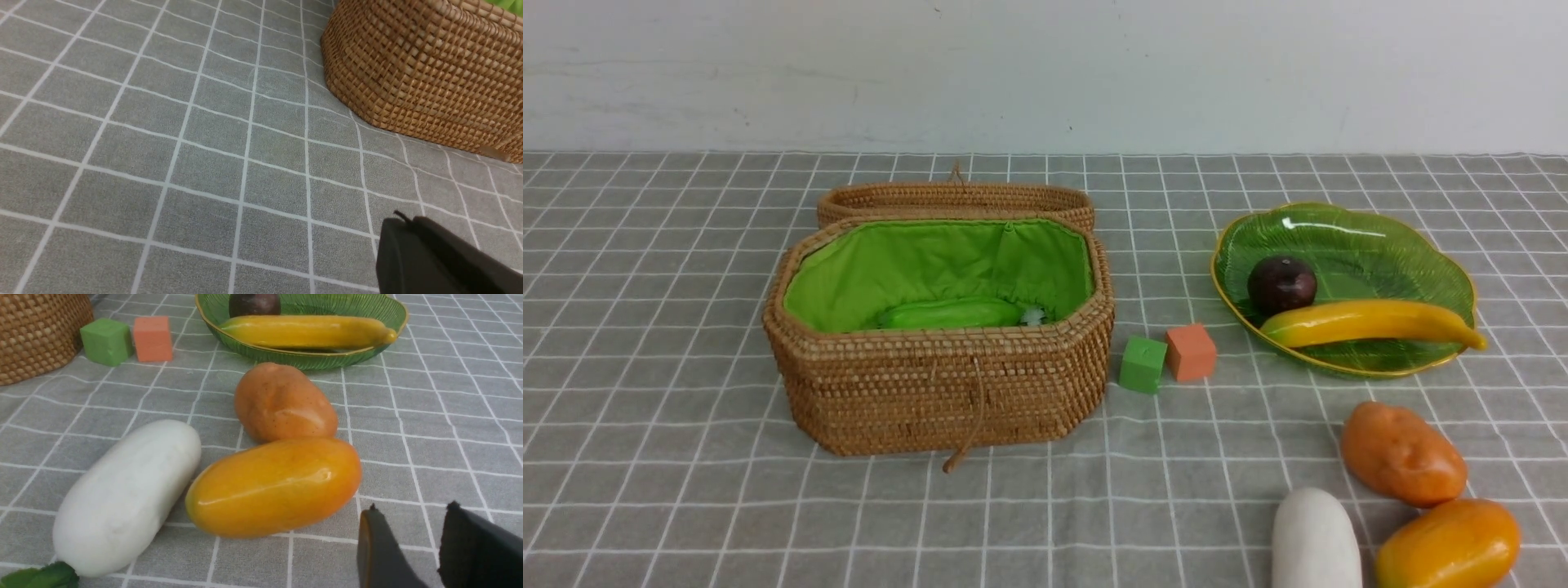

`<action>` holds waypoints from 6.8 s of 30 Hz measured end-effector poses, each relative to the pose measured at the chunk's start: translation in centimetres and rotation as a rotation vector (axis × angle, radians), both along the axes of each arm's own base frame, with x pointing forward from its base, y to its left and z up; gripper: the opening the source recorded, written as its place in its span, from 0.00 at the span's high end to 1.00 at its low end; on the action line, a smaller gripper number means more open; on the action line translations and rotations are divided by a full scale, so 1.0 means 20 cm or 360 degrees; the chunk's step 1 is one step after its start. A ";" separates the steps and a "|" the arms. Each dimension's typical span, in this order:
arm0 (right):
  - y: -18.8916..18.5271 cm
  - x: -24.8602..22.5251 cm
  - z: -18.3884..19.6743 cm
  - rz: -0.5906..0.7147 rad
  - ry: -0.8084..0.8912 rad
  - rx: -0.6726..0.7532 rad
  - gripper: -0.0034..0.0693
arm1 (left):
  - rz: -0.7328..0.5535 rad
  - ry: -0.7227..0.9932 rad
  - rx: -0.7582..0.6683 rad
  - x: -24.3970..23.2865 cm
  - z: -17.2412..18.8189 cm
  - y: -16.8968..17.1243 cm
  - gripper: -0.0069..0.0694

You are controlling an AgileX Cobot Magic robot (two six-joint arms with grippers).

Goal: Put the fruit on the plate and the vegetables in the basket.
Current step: Take a daikon with your right arm and place it on the basket on the left, then use the right arm to grab a potato and put it into the left basket

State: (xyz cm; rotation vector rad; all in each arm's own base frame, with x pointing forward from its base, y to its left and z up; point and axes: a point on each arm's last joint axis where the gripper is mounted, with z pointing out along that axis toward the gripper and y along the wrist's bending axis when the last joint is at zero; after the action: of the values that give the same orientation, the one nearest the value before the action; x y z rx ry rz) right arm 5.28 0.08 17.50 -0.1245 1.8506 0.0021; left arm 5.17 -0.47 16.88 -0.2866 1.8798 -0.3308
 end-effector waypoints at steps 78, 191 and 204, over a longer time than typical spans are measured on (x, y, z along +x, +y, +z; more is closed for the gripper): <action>0.60 1.01 0.04 0.0096 0.1641 0.0516 0.32 | -0.0001 0.0001 -0.0007 0.00 0.00 0.00 0.80; 1.12 1.32 1.11 0.0653 0.0880 -0.0323 0.13 | -0.0001 0.0001 -0.0008 0.00 0.00 0.00 0.70; 0.39 1.06 0.75 -0.0001 0.1451 -0.0229 0.14 | -0.0001 0.0001 -0.0008 0.00 0.00 0.00 0.69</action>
State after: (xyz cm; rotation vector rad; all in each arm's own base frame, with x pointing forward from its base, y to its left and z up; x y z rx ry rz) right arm 26.51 7.81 32.41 -0.2517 2.7621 -0.0879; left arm 5.17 -0.49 16.88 -0.2894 1.8802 -0.3359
